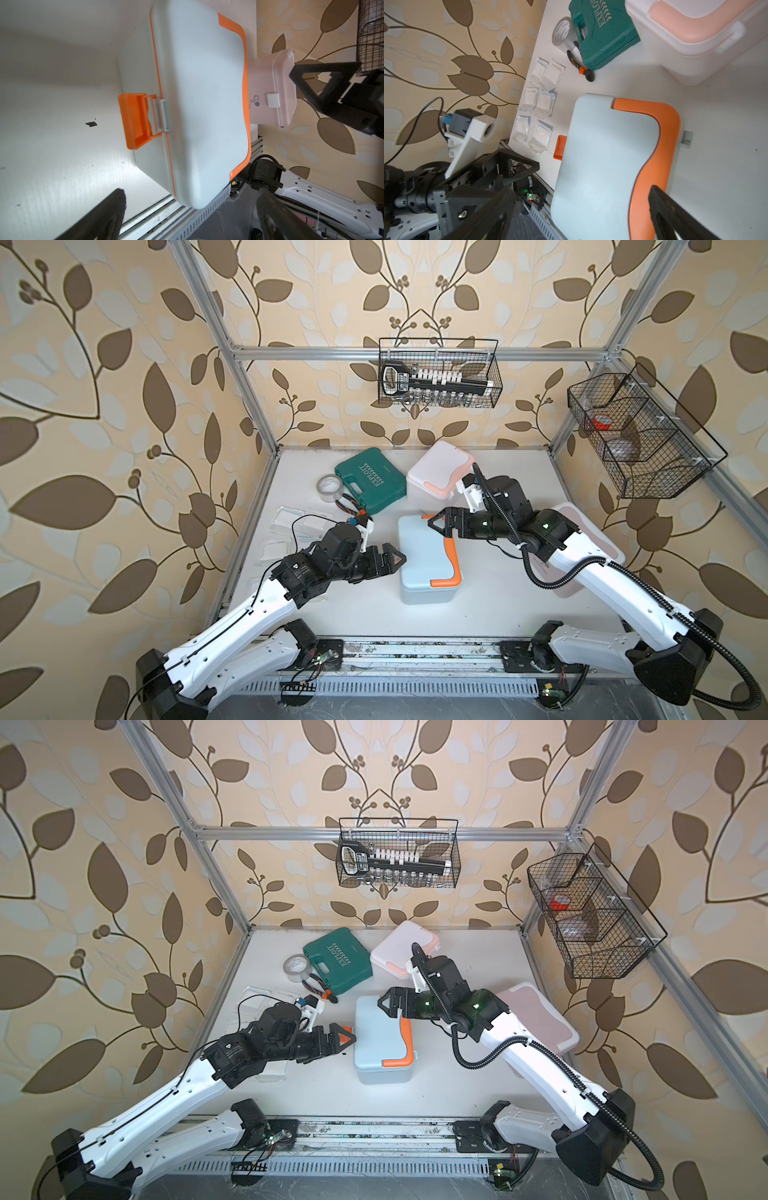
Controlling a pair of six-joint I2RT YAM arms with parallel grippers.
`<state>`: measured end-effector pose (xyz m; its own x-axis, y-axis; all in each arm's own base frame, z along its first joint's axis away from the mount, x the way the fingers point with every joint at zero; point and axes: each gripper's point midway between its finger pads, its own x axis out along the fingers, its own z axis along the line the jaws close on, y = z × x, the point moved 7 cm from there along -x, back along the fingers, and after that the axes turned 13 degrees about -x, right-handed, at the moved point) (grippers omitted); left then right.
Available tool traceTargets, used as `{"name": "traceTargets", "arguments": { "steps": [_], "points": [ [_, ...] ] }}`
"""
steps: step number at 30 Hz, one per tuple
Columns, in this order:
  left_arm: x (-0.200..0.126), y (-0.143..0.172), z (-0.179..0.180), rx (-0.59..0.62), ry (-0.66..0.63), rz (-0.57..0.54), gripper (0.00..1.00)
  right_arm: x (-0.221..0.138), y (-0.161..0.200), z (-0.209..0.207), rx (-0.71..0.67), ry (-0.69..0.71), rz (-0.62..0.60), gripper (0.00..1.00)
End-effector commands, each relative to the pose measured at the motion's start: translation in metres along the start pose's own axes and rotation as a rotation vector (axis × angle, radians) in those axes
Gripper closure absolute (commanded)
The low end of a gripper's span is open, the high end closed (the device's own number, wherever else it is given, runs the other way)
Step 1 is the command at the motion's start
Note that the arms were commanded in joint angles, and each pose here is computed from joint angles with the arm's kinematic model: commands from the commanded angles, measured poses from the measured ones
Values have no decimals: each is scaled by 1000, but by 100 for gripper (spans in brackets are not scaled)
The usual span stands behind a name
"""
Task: Open first aid kits and take out gauze
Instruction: Fasten the fastener of the first aid kit.
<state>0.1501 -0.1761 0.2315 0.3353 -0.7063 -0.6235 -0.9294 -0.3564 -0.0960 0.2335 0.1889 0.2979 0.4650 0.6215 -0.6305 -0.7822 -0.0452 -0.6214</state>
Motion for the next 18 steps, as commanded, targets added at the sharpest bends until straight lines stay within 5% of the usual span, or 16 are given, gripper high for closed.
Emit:
{"name": "traceTargets", "arguments": {
  "steps": [1, 9, 18],
  "points": [
    [10, 7, -15, 0, 100, 35, 1, -6, 1, -15, 32, 8, -19, 0],
    [44, 11, -26, 28, 126, 70, 1, -3, 3, -16, 21, -117, 16, 0],
    [57, 24, -39, 86, 134, 90, 1, -4, 5, -14, -33, -53, 47, 0]
  ]
}}
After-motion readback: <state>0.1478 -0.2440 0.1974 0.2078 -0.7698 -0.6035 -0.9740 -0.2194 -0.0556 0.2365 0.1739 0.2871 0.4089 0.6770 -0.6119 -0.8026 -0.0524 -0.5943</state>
